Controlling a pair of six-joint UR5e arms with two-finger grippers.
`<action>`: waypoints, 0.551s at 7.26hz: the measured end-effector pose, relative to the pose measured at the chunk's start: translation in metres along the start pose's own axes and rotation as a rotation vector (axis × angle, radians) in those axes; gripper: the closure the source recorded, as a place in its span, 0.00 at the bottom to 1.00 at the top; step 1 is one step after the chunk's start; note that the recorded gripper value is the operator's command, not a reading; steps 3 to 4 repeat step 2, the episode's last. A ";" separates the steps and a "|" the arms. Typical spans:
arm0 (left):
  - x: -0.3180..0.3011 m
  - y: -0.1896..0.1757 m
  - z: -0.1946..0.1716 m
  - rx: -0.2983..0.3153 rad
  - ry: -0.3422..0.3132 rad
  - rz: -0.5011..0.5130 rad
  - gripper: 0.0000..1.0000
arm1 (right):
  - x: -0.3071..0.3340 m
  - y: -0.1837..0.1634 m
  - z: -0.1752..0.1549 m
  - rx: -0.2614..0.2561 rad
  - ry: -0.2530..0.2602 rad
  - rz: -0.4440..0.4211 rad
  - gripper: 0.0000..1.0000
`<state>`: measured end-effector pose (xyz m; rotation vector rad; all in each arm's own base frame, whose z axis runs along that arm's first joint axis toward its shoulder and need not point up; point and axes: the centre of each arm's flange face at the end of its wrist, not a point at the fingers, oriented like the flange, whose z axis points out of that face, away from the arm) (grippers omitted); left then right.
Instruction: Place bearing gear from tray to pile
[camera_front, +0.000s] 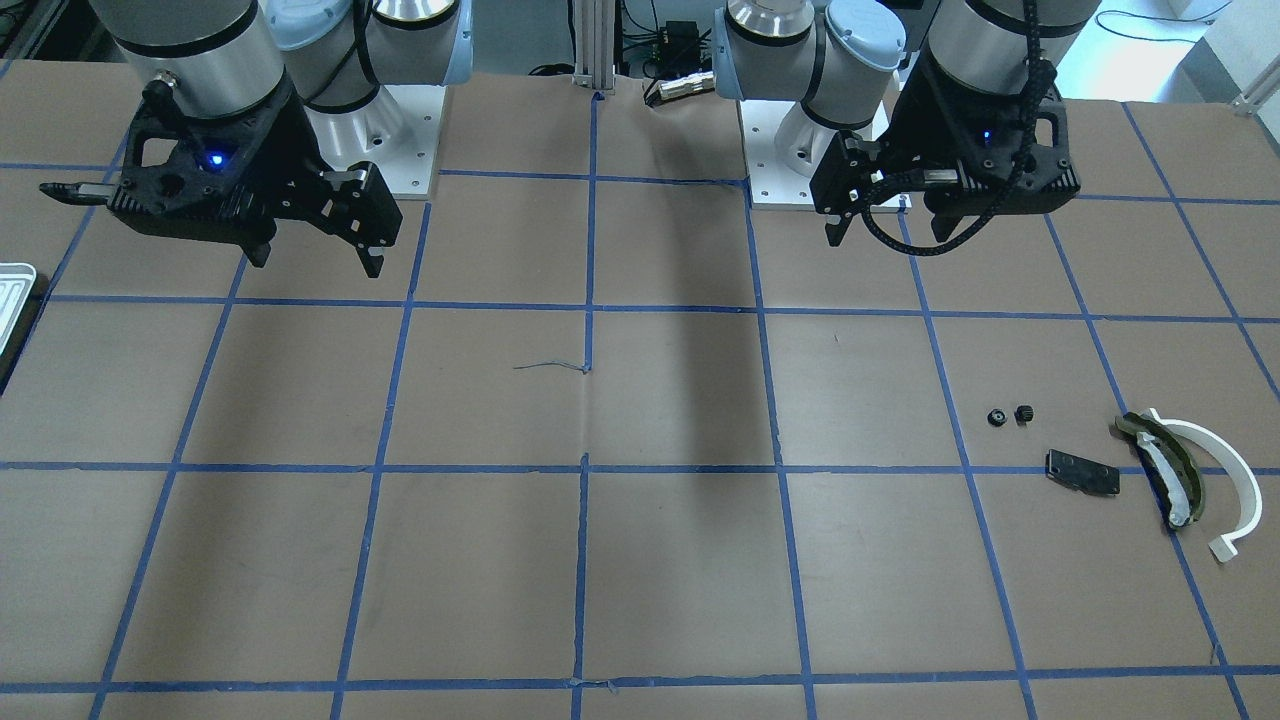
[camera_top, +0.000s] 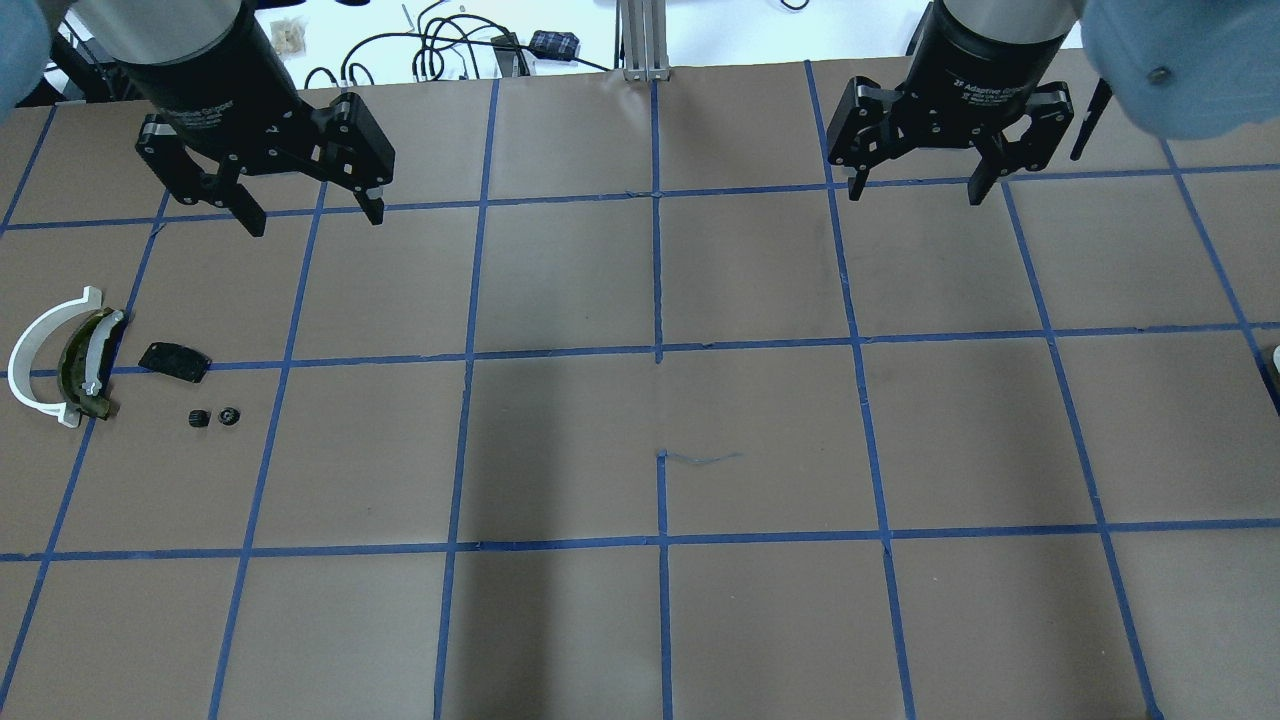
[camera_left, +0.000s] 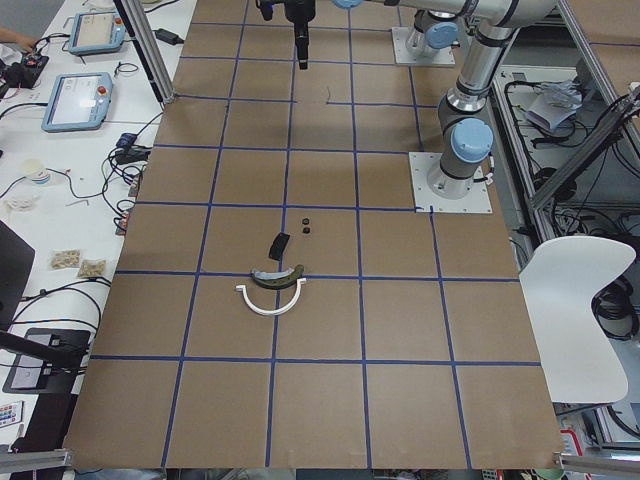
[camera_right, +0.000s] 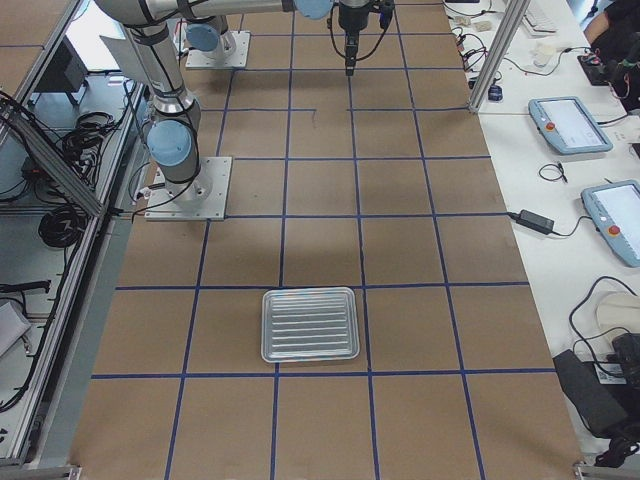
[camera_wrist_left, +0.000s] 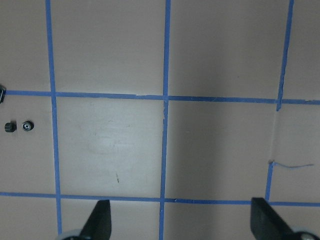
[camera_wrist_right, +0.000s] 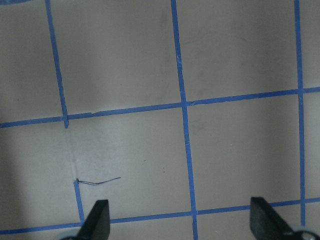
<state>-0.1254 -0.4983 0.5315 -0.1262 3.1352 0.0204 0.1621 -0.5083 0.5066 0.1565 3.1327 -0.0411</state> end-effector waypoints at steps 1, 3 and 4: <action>-0.005 -0.002 -0.004 0.028 0.001 -0.016 0.00 | 0.000 0.000 0.000 0.000 0.000 0.000 0.00; -0.007 -0.002 -0.006 0.032 -0.001 -0.019 0.00 | 0.000 0.000 0.000 0.000 -0.001 0.000 0.00; -0.007 -0.002 -0.006 0.032 -0.001 -0.019 0.00 | 0.000 0.000 0.000 0.000 -0.001 0.000 0.00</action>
